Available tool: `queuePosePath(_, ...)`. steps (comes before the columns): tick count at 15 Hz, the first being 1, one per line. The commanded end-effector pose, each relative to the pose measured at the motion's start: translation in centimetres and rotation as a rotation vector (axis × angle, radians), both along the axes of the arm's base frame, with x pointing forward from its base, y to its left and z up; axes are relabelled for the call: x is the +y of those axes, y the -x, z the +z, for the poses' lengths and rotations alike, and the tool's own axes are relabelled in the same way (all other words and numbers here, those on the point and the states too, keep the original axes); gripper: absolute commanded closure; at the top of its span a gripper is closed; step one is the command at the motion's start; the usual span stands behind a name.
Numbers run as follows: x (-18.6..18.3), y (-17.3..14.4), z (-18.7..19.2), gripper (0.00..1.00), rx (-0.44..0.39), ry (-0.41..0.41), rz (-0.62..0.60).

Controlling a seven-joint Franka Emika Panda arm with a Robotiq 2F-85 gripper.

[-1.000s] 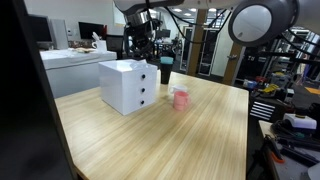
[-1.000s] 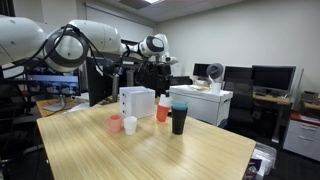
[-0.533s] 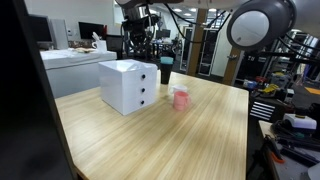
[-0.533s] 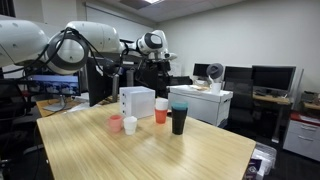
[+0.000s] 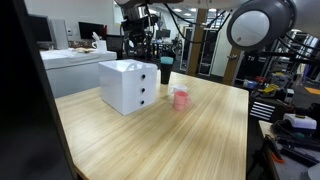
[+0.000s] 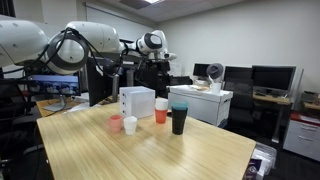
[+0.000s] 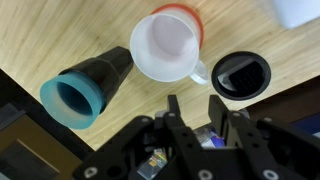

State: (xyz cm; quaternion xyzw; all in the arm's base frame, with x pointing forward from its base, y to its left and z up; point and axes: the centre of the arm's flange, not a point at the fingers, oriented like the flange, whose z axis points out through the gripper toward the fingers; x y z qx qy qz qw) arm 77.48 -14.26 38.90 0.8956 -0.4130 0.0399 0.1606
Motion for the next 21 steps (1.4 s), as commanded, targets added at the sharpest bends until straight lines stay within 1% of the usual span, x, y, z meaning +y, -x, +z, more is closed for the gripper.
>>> queuePosePath(1, 0.3, 5.0, -0.5, 0.32, -0.003, -0.005, 0.023)
queuePosePath(2, 0.2, 5.1, -0.4, 0.26, -0.005, -0.005, 0.021)
queuePosePath(4, -0.1, 5.4, -0.3, 0.1, -0.006, -0.005, 0.017)
queuePosePath(5, -0.3, 5.6, -0.5, 0.0, 0.0, -0.003, 0.014)
queuePosePath(8, -1.3, 5.8, -2.0, 0.0, 0.018, 0.0, -0.002)
queuePosePath(11, -2.0, 6.7, -2.3, 0.0, 0.025, -0.016, -0.021)
queuePosePath(19, -1.7, 8.0, -0.8, 0.0, 0.01, -0.024, -0.006)
queuePosePath(21, -1.3, 7.9, 0.3, 0.0, 0.014, -0.024, 0.032)
